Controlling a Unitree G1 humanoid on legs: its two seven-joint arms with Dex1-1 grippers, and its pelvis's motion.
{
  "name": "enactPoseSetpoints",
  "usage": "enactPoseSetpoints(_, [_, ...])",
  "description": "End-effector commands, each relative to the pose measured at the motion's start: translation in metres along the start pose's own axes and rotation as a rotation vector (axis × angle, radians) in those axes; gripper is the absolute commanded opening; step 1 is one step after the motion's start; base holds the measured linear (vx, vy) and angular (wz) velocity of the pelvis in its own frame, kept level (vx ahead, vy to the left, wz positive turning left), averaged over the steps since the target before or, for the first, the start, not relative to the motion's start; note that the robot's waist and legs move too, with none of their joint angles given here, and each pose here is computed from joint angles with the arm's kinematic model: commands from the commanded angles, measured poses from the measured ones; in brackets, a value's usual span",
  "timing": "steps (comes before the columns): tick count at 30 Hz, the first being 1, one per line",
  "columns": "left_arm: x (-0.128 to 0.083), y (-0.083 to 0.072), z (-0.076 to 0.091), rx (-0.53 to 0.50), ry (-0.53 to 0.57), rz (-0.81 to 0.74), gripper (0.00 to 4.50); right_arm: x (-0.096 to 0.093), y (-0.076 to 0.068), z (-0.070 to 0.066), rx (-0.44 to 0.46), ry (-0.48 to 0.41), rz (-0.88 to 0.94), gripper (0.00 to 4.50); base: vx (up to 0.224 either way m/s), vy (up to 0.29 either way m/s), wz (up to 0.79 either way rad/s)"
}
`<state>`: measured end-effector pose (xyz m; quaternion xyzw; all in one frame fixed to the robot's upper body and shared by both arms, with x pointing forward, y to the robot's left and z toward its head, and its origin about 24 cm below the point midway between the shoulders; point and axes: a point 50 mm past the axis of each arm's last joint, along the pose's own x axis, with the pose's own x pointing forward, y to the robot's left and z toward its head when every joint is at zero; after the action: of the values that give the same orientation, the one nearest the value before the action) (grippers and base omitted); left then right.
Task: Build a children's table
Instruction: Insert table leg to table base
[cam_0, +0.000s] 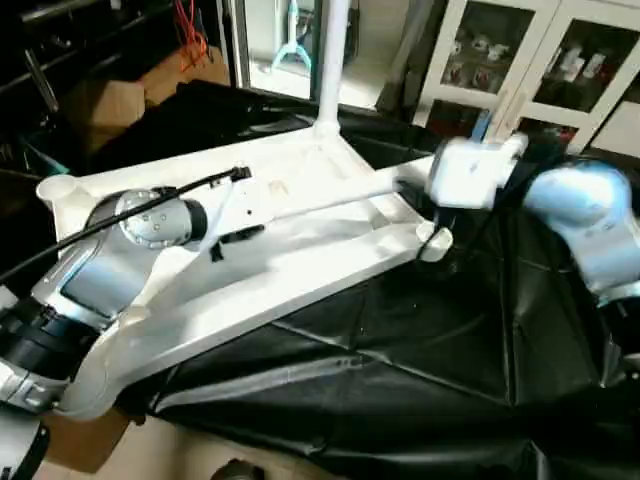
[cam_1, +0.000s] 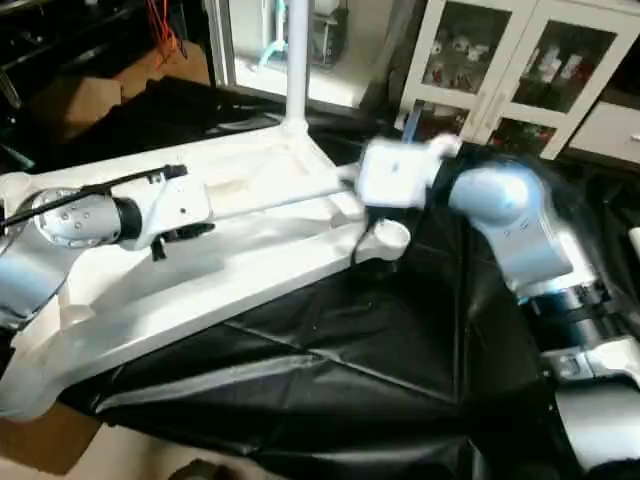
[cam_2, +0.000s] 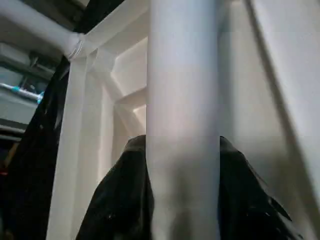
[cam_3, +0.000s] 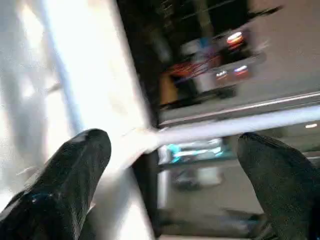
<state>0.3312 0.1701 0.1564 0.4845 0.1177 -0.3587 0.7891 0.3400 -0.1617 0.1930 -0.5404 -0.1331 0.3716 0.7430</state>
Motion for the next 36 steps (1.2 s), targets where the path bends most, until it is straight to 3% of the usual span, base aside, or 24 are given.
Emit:
enactPoseSetpoints(1, [-0.004, 0.008, 0.004, 0.035, -0.005, 0.041, 1.38, -0.005, -0.001, -0.005, -0.018, 0.044, 0.022, 4.5, 0.0, 0.0, 0.0])
enactPoseSetpoints(6, [-0.01, 0.009, -0.001, 0.085, 0.025, 0.053, 1.38, 0.0, 0.006, -0.026, -0.044, 0.189, 0.011, 4.5, 0.0, 0.0, 0.0])
enactPoseSetpoints(9, [-0.013, 0.004, 0.007, 0.105, -0.013, 0.041, 1.38, 0.012, 0.008, -0.036, -0.024, 0.242, -0.045, 4.5, 0.0, 0.0, 0.0])
enactPoseSetpoints(18, [-0.017, -0.001, 0.029, 0.124, -0.107, 0.067, 1.38, 0.026, 0.015, -0.044, -0.032, 0.28, -0.051, 4.5, 0.0, 0.0, 0.0])
enactPoseSetpoints(31, [-0.028, 0.009, 0.025, 0.12, -0.075, 0.133, 1.38, 0.019, 0.003, -0.061, -0.095, 0.368, -0.072, 4.5, 0.0, 0.0, 0.0])
enactPoseSetpoints(36, [-0.028, 0.009, 0.025, 0.12, -0.075, 0.133, 1.38, 0.019, 0.003, -0.061, -0.095, 0.368, -0.072, 4.5, 0.0, 0.0, 0.0])
